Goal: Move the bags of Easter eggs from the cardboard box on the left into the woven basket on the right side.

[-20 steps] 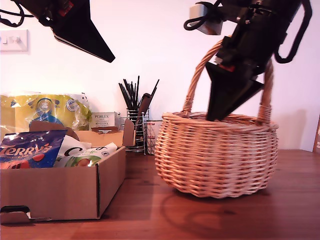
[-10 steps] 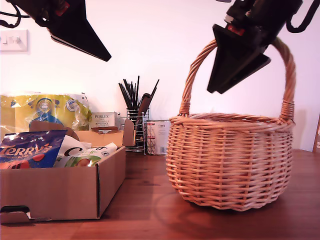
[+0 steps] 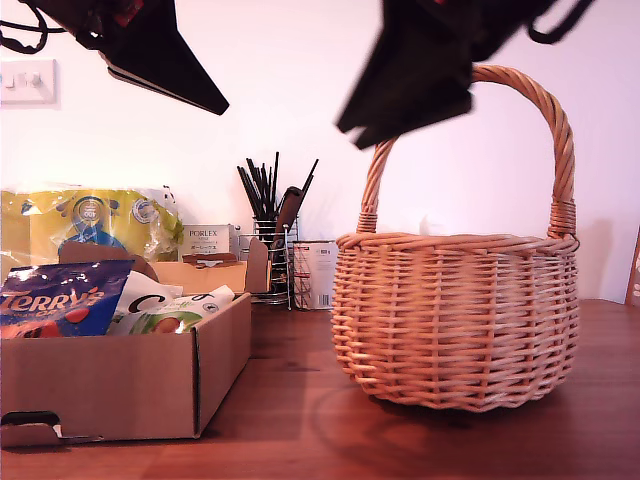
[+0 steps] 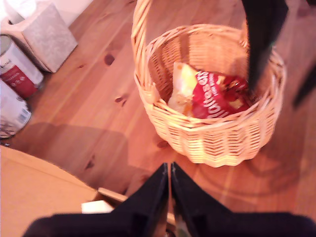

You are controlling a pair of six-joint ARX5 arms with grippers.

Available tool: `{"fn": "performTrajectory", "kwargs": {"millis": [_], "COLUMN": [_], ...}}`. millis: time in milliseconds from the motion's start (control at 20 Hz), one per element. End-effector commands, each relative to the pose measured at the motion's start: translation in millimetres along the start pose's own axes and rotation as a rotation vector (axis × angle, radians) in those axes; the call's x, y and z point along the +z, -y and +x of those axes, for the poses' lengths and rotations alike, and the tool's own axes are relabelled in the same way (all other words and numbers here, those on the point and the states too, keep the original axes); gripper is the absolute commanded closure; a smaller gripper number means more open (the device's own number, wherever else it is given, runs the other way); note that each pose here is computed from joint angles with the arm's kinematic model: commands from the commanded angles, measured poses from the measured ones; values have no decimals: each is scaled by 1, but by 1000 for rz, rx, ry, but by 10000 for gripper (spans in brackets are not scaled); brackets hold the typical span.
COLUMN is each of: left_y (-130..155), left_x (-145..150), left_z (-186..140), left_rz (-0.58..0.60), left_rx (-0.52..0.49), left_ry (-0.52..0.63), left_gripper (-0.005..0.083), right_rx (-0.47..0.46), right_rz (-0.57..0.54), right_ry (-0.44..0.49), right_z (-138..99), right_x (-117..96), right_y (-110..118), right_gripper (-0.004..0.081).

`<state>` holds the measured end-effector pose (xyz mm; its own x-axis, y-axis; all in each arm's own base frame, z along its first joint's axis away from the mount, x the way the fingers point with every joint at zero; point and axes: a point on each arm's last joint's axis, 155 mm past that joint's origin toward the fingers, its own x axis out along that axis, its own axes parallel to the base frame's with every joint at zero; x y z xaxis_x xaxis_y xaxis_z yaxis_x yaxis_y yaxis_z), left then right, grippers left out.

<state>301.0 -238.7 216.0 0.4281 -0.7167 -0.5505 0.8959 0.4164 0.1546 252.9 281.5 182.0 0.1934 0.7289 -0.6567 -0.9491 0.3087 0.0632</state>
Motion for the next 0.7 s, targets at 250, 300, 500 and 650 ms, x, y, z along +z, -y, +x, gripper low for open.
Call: {"fn": "performTrajectory", "kwargs": {"millis": [250,300,500,650], "left_y": [-17,-21,-28,-33], "left_x": [-18,-23,-53,-86], "left_z": [-8,-12,-30,-40], "left_rz": [-63,-77,-134,-181], "left_rx": [35,49,95,159], "left_ry": [-18,-16,-6,-13], "left_gripper": [793,793,793,793], "right_rx": [-87,-133,-272,-326], "right_rz": [2,-1,-9,-14], "right_ry": [56,87,187,237], "right_z": [-23,-38,-94,-121], "right_x": [24,31,45,42], "right_y": [-14,-14,-17,-24], "right_gripper": [782,782,782,782]}}
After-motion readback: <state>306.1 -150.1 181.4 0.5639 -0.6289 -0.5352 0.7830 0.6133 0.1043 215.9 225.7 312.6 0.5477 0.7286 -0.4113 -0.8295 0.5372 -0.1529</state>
